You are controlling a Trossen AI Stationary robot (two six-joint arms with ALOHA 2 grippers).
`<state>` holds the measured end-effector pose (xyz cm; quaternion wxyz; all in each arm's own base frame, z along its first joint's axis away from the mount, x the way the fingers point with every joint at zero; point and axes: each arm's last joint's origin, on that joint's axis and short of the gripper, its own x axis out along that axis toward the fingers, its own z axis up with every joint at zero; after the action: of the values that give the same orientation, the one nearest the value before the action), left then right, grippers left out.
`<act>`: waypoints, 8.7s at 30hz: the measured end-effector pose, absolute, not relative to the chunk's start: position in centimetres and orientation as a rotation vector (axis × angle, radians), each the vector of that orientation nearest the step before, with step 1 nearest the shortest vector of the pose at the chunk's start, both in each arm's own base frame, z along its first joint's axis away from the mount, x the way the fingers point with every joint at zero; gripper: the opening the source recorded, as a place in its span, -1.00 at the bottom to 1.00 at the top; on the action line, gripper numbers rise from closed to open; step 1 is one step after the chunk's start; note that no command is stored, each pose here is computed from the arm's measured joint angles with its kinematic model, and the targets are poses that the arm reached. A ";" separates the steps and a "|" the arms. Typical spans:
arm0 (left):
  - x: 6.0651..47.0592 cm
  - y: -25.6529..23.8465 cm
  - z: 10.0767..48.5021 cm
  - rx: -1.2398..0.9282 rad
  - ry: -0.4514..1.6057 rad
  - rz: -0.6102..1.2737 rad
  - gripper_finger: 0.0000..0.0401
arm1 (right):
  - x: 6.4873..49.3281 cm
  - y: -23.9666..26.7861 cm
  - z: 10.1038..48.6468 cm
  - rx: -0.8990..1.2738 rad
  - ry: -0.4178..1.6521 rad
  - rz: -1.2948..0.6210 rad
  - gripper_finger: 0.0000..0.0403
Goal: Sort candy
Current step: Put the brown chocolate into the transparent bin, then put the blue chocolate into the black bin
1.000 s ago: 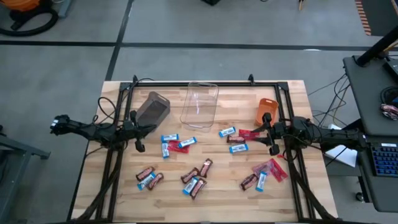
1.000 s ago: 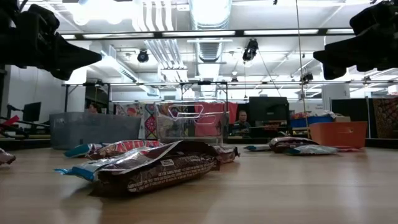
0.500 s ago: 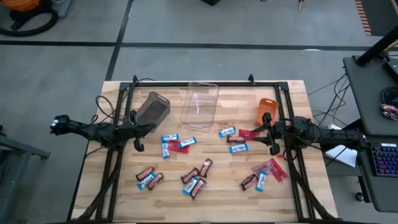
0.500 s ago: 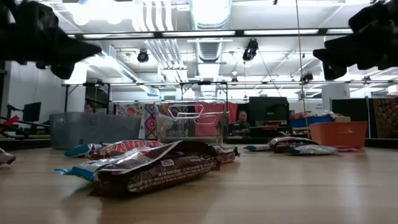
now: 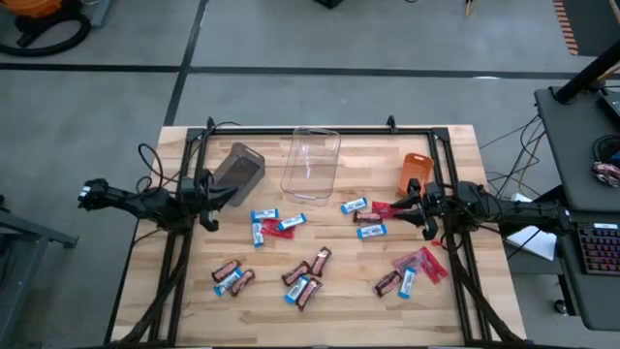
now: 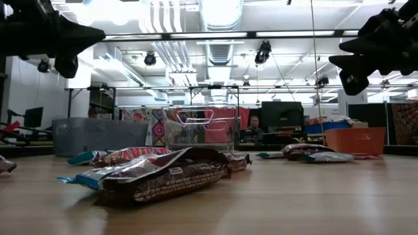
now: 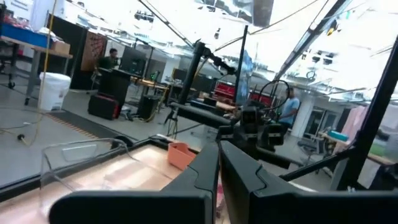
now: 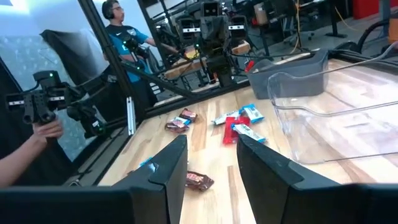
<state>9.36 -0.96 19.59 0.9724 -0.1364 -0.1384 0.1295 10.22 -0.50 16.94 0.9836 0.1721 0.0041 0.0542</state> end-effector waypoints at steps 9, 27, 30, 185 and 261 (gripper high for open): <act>10.4 -1.5 19.1 -0.211 -0.203 0.182 -1.00 | 10.4 -0.7 16.8 0.425 0.006 0.008 -0.35; 12.4 -2.0 17.6 -0.267 -0.073 0.209 -1.00 | 12.8 -1.4 17.8 0.397 0.586 -0.262 -0.36; 12.5 -2.0 17.4 -0.296 -0.060 0.225 -1.00 | 13.7 -1.4 18.7 0.401 0.597 -0.260 -0.36; 18.2 -4.0 21.2 -0.613 0.204 0.179 -1.00 | 34.7 -7.6 32.0 0.111 0.952 -0.283 -0.17; 25.5 -10.3 17.2 -0.484 1.267 0.699 -1.00 | 28.2 5.8 35.0 0.118 1.073 -0.044 -0.17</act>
<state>25.51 -10.28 17.22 0.7230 -0.2190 0.5737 0.3164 28.21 5.82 34.99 0.8577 0.0561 0.5106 -0.0212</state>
